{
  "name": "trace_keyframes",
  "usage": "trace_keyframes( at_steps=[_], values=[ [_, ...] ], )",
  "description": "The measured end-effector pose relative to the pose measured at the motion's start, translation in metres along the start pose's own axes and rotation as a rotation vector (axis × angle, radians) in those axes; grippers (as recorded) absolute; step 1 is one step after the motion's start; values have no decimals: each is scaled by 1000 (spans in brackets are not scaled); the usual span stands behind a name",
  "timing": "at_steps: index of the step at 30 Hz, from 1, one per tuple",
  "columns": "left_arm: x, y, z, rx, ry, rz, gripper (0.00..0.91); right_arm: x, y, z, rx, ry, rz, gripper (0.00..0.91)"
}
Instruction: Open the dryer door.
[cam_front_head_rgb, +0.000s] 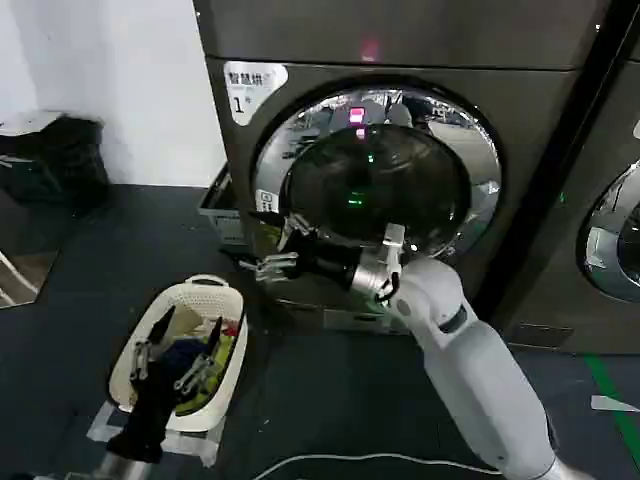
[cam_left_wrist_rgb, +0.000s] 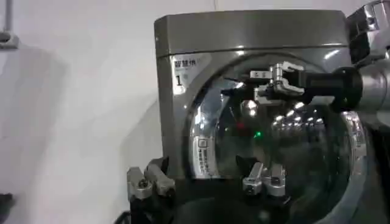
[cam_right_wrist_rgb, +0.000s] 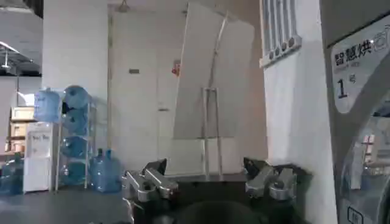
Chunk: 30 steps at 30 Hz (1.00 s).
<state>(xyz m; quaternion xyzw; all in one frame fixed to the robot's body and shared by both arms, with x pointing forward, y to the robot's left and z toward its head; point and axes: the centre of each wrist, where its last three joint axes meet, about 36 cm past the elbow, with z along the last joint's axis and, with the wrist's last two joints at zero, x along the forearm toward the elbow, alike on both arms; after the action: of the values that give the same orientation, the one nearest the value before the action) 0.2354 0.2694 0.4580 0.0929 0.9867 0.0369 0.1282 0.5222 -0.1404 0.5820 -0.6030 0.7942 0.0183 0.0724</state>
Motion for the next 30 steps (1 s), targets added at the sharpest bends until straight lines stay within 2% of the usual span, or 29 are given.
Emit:
trace_keyframes(
  at_steps=[8,16,22,30],
  values=[
    [-1,-2,0,10,5,11,907,28,-28,28,53,106,95,907],
    [0,-2,1,11,17,12,907,43,-55,39,109,132,108,907],
    [0,-3,4,13,22,11,907,38,-73,44,173,100,109,907],
    [0,-6,-4,14,18,13,907,24,-91,57,161,123,140,907]
  ],
)
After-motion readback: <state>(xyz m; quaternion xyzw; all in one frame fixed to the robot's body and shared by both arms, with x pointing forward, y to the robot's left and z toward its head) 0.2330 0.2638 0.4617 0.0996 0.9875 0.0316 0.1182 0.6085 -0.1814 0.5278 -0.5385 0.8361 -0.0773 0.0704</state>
